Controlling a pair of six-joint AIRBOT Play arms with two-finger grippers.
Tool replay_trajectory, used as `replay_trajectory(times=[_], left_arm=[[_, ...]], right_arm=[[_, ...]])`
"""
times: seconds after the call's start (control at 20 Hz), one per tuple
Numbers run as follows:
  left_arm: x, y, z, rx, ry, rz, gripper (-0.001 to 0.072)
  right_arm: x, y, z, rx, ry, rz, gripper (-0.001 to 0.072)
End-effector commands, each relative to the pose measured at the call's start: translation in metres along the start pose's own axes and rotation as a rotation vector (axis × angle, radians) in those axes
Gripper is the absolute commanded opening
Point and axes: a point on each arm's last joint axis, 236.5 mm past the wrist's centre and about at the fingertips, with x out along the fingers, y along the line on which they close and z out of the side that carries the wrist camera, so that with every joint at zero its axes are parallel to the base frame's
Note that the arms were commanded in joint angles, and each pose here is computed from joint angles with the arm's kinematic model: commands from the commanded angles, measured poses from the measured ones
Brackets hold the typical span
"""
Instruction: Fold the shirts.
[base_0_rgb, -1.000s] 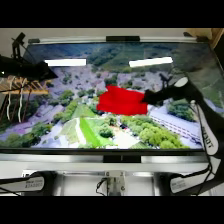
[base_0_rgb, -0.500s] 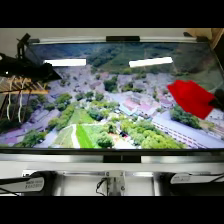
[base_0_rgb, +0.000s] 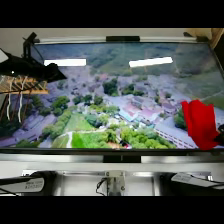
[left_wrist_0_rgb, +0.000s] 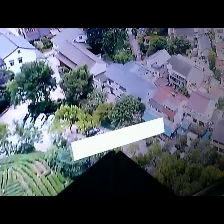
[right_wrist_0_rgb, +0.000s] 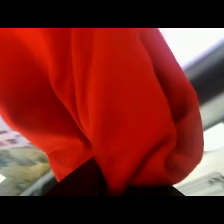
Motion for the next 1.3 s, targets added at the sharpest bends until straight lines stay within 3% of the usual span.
replay_trajectory(times=[0.0,0.3,0.35,0.4,0.45,0.7,0.8,0.85,0.9,1.0,1.05,1.1,1.15,1.25], left_arm=[[0.001,-0.001,0.000,0.003,-0.001,-0.001,0.0032],[0.001,-0.001,0.001,0.005,-0.002,0.000,0.0032],[0.001,-0.001,0.001,0.005,-0.002,0.000,0.0032],[0.001,-0.001,0.001,0.006,-0.003,0.000,0.0032],[0.001,0.001,0.002,0.006,-0.007,0.005,0.0032],[0.004,0.009,0.002,0.019,-0.004,0.031,0.0031],[0.004,0.029,0.002,0.036,0.007,0.113,0.0030],[0.004,0.045,-0.003,0.052,0.041,0.197,0.0029],[0.000,0.071,-0.013,0.076,0.110,0.353,0.0028],[-0.021,0.121,-0.036,0.150,0.273,0.721,0.0031],[-0.020,0.125,-0.044,0.180,0.330,0.780,0.0072],[-0.009,0.116,-0.054,0.158,0.364,0.744,0.0424],[0.005,0.101,-0.068,0.101,0.392,0.671,0.0700],[0.021,0.074,-0.101,0.088,0.479,0.512,0.0717]], right_arm=[[0.013,-0.035,-0.021,0.017,0.035,-0.113,0.0071],[0.036,-0.037,-0.044,0.066,0.113,-0.117,0.0076],[0.037,-0.039,-0.045,0.081,0.117,-0.124,0.0179],[0.036,-0.041,-0.048,0.079,0.125,-0.134,0.0490],[0.032,-0.043,-0.052,0.070,0.136,-0.147,0.0619],[-0.053,-0.074,-0.050,0.118,0.037,-0.329,0.0618],[-0.107,-0.024,0.004,0.082,-0.218,-0.184,0.0601],[-0.139,0.024,0.035,-0.012,-0.376,-0.083,0.0585],[-0.173,0.089,0.057,-0.162,-0.530,0.013,0.0500],[-0.213,0.213,0.057,-0.431,-0.721,0.114,0.0499],[-0.212,0.269,0.039,-0.522,-0.754,0.148,0.0510],[-0.194,0.308,0.019,-0.542,-0.719,0.161,0.0609],[-0.160,0.335,-0.008,-0.581,-0.613,0.137,0.0668],[-0.089,0.347,-0.063,-0.727,-0.326,0.022,0.0667]])
